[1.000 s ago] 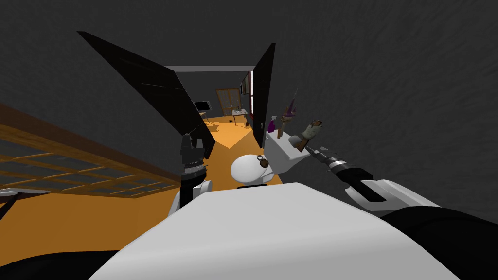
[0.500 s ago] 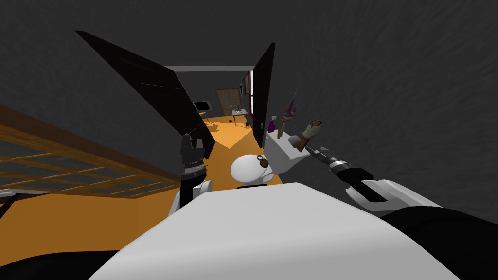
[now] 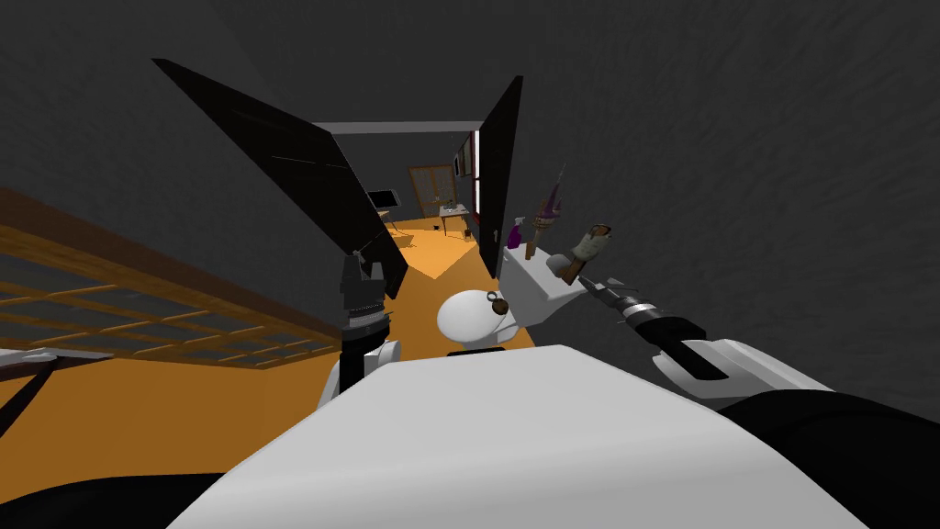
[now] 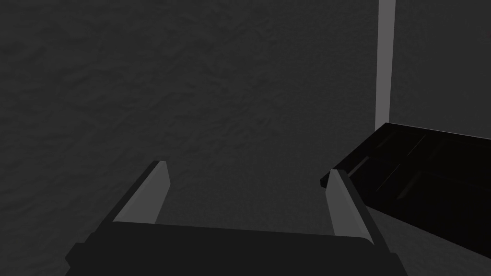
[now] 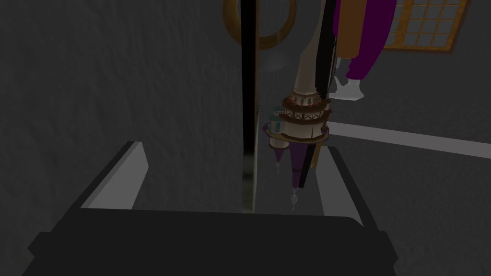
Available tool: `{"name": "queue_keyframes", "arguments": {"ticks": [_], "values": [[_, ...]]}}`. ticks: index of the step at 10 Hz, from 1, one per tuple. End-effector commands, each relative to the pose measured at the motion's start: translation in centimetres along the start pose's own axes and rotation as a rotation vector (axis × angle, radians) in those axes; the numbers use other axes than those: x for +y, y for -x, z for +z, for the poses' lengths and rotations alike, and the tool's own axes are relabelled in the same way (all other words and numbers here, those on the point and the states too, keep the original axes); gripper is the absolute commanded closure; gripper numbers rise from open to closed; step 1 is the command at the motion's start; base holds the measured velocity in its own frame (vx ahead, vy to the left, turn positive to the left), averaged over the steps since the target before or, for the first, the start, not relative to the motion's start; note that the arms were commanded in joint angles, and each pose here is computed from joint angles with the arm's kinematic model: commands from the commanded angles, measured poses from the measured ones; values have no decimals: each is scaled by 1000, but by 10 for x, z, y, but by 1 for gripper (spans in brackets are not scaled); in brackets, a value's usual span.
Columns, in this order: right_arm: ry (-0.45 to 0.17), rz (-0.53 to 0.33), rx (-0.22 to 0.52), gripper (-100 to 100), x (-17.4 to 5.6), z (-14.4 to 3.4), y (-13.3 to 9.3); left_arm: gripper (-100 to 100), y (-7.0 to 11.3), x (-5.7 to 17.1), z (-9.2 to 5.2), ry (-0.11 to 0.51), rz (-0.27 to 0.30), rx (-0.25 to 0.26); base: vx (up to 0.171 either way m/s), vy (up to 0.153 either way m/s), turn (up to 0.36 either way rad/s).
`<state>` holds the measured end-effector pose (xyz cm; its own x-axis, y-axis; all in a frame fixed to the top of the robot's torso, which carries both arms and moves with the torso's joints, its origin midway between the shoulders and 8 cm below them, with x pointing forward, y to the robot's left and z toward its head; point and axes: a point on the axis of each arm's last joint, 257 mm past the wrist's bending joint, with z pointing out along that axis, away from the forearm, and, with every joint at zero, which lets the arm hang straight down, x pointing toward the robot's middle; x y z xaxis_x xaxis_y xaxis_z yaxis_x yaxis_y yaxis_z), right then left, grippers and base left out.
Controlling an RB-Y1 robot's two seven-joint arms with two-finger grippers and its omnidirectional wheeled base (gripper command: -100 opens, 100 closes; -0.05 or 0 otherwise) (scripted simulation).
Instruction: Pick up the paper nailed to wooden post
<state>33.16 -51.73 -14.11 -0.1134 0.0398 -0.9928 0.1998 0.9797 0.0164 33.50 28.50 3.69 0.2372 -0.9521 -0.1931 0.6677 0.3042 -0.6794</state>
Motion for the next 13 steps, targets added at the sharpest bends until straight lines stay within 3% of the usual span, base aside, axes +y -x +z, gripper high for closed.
{"name": "queue_keyframes", "arguments": {"ticks": [1,5,9,13], "values": [[-29,10,6,-100,-7,1,-4,0,0,0,0,0,0,0,-83,76,36],[-109,41,28,-100,-30,4,-17,0,0,0,0,0,0,0,-83,67,34],[-4,-4,9,-100,1,4,-3,0,0,0,0,0,1,0,139,-87,-36],[32,-11,-9,-100,10,1,6,0,0,0,0,0,0,0,5,-17,38]]}}
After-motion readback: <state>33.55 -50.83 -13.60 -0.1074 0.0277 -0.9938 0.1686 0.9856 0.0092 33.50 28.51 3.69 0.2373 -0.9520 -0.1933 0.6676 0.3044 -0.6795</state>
